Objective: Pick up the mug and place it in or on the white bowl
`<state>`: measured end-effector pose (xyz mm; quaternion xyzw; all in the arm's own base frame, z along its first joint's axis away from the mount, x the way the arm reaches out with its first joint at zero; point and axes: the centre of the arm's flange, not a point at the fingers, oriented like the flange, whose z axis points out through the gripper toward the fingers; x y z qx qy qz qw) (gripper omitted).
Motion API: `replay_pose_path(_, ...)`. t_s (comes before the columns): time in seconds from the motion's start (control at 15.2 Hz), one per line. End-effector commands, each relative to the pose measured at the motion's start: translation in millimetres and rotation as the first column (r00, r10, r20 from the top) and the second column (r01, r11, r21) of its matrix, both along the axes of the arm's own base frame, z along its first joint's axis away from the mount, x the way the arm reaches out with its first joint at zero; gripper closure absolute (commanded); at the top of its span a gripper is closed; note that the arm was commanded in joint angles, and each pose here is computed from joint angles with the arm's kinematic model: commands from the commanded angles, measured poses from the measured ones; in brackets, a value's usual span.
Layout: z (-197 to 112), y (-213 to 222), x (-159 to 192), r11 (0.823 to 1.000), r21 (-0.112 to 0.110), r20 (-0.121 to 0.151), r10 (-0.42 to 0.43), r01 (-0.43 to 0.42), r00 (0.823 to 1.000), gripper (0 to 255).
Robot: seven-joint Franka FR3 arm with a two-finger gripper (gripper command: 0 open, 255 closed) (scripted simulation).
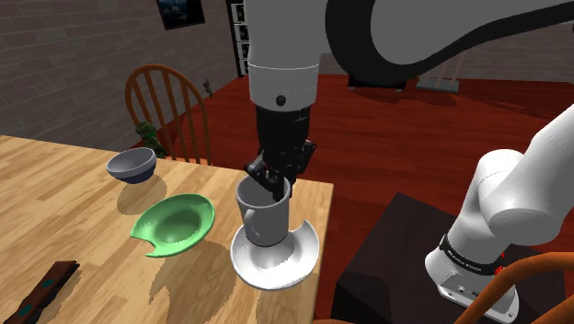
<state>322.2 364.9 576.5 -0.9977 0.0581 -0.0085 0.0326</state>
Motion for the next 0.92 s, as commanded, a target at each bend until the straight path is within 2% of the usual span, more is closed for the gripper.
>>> replay_pose_path(0.0,-10.2,-0.3,-0.5,1.0,0.0,0.001,0.0,0.0,1.0,255)
replay_pose_path(0.59,-61.0,-0.3,-0.5,1.0,0.0,0.001,0.0,0.0,1.0,255)
replay_pose_path(0.86,-61.0,-0.3,-0.6,1.0,0.0,0.001,0.0,0.0,1.0,255)
